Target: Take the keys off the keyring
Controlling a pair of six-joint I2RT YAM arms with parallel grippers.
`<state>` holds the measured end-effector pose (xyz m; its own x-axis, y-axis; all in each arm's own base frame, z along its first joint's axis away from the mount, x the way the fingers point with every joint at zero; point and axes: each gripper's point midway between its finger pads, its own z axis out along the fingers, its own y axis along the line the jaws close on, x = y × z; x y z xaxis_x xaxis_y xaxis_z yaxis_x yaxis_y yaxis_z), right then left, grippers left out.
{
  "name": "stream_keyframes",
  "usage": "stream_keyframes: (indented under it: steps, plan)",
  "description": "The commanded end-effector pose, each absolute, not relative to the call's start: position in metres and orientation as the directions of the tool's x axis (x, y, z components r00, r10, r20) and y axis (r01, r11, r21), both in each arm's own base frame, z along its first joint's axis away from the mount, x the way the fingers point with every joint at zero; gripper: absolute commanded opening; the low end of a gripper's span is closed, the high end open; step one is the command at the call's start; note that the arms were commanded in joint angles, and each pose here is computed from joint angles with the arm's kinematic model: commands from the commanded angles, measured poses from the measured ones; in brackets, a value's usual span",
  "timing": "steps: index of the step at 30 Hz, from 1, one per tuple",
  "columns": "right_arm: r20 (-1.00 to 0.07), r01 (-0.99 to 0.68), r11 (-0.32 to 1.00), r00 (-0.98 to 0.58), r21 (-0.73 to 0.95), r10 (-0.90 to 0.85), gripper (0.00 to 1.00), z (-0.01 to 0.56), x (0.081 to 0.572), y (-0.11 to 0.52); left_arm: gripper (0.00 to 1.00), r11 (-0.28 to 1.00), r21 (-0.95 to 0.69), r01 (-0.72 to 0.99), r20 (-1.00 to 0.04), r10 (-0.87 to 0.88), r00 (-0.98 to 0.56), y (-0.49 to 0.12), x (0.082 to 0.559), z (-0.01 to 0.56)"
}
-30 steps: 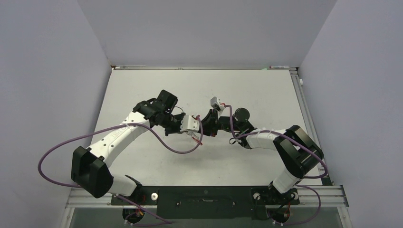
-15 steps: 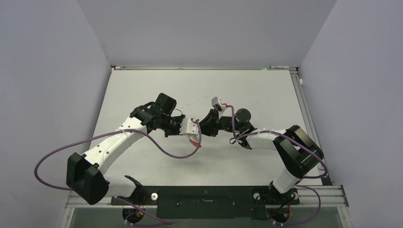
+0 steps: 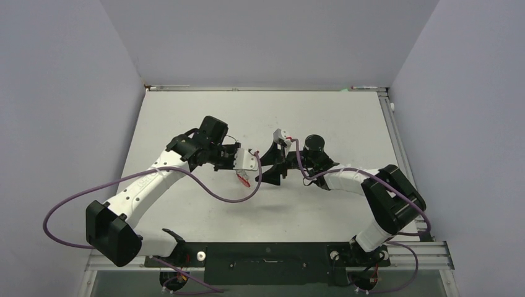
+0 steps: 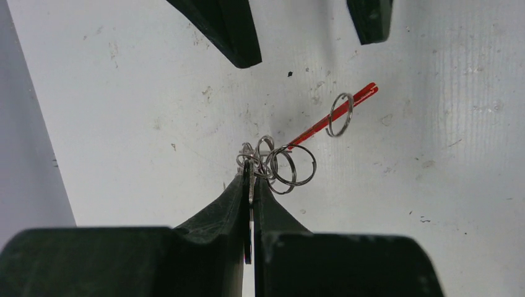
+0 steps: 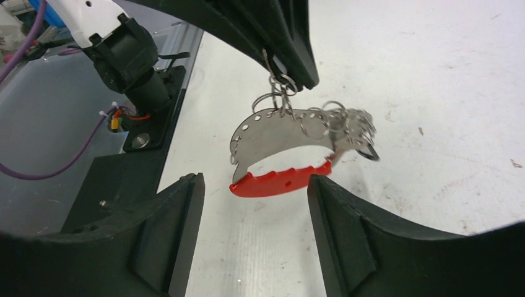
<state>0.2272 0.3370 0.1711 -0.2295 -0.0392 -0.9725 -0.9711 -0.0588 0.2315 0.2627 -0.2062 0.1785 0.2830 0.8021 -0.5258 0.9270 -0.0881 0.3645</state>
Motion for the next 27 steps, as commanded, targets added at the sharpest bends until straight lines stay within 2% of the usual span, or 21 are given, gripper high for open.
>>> stream_keyframes:
  steps: [1, 8, 11, 13, 16, 19, 27]
  plan:
    - [-0.994, -0.993, -0.053, -0.108, 0.110, -0.033, 0.62, 0.200, 0.243, 0.334, 0.00, -0.131, 0.475, 0.870, -0.505, 0.769, 0.392, -0.210, 0.268, 0.201]
    - [-0.991, -0.992, 0.009, -0.127, 0.127, -0.030, 0.53, 0.204, 0.257, 0.345, 0.00, -0.215, 0.507, 0.835, -0.468, 0.744, 0.476, -0.209, 0.254, 0.191]
    - [-0.988, -0.988, 0.026, -0.154, 0.153, -0.025, 0.50, 0.208, 0.260, 0.352, 0.00, -0.214, 0.504, 0.837, -0.462, 0.752, 0.470, -0.213, 0.249, 0.181]
    - [-0.985, -0.985, 0.039, -0.169, 0.168, -0.033, 0.50, 0.209, 0.260, 0.353, 0.00, -0.178, 0.467, 0.866, -0.486, 0.766, 0.420, -0.215, 0.248, 0.175]
    - [-0.979, -0.979, 0.074, -0.196, 0.192, -0.062, 0.51, 0.202, 0.262, 0.349, 0.00, -0.059, 0.364, 0.930, -0.548, 0.793, 0.265, -0.220, 0.249, 0.169]
    - [-0.970, -0.974, 0.107, -0.214, 0.202, -0.116, 0.52, 0.190, 0.265, 0.339, 0.00, -0.008, 0.257, 0.967, -0.570, 0.806, 0.158, -0.222, 0.244, 0.157]
    - [-0.889, -0.865, 0.277, -0.452, 0.419, -0.068, 0.52, 0.167, 0.290, 0.268, 0.00, 0.068, 0.021, 0.997, -0.591, 0.806, -0.043, -0.266, 0.212, 0.115]
